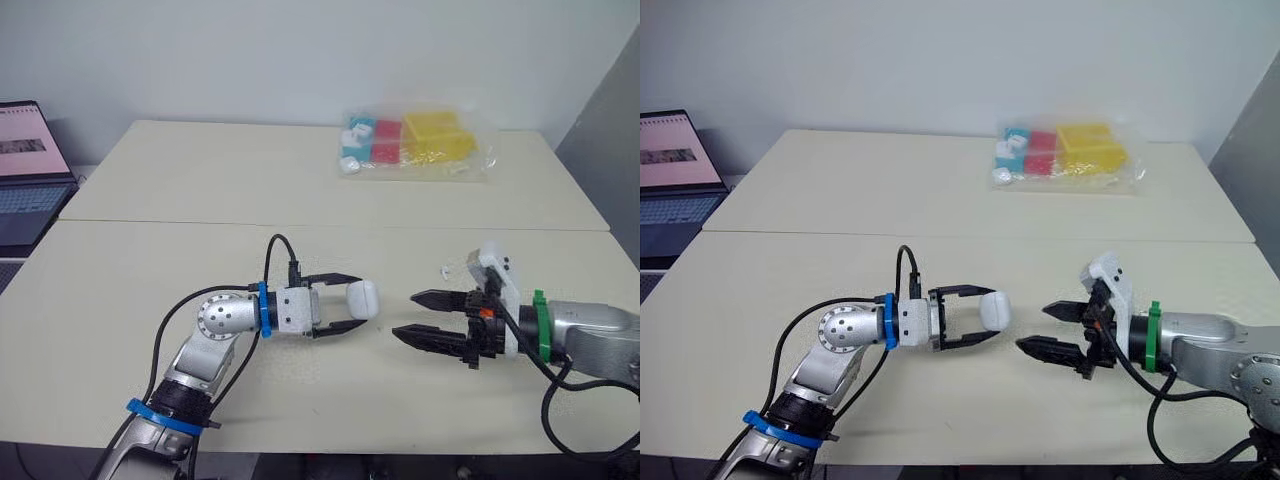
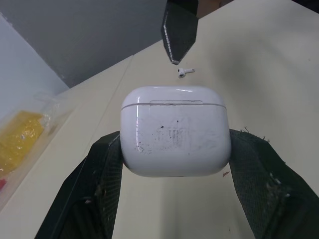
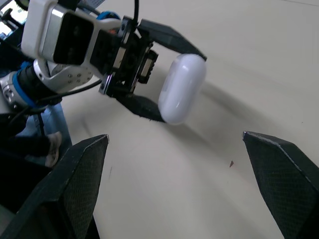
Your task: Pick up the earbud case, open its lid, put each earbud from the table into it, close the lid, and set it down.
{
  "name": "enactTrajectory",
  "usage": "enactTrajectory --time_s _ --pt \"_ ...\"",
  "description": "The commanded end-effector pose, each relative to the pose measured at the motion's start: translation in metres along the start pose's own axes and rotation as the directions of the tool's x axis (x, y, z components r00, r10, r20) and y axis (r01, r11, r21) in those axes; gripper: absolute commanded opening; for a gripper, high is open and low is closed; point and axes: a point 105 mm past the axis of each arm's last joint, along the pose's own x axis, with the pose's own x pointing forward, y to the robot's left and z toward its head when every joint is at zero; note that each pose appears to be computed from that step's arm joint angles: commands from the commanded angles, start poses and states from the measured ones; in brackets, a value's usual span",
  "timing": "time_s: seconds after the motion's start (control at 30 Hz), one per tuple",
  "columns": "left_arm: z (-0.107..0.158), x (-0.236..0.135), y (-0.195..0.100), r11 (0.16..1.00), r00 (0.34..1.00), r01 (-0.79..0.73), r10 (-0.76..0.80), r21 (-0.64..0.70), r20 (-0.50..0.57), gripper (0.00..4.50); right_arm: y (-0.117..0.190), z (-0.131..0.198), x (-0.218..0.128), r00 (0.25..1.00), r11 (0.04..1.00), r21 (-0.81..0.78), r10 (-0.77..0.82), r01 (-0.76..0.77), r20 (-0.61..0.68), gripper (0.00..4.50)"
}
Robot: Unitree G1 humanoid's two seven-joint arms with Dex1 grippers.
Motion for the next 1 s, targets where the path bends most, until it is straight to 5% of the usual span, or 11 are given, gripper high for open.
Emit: enactTrajectory --time_s 0.03,0.8,0.9,1.0 --pt "0.017 0.005 0.007 0.996 0.997 -0.012 0.005 0.087 0.080 2.75 0.003 0.008 0.012 0.999 0.998 0.062 0.015 -0.018 0.047 4.50" --pt "0.033 0.007 0.010 0.992 0.990 -0.044 0.028 0.122 0.137 2.75 0.012 0.009 0.034 0.984 0.967 0.184 0.164 -0.174 0.067 4.50" --pt "0.034 0.008 0.010 0.992 0.989 -0.050 0.033 0.119 0.145 2.75 0.010 0.008 0.035 0.985 0.966 0.196 0.157 -0.168 0.073 3.96" --pt "0.036 0.008 0.009 0.992 0.988 -0.052 0.034 0.115 0.151 2.75 0.009 0.008 0.035 0.984 0.963 0.205 0.159 -0.173 0.079 2.91"
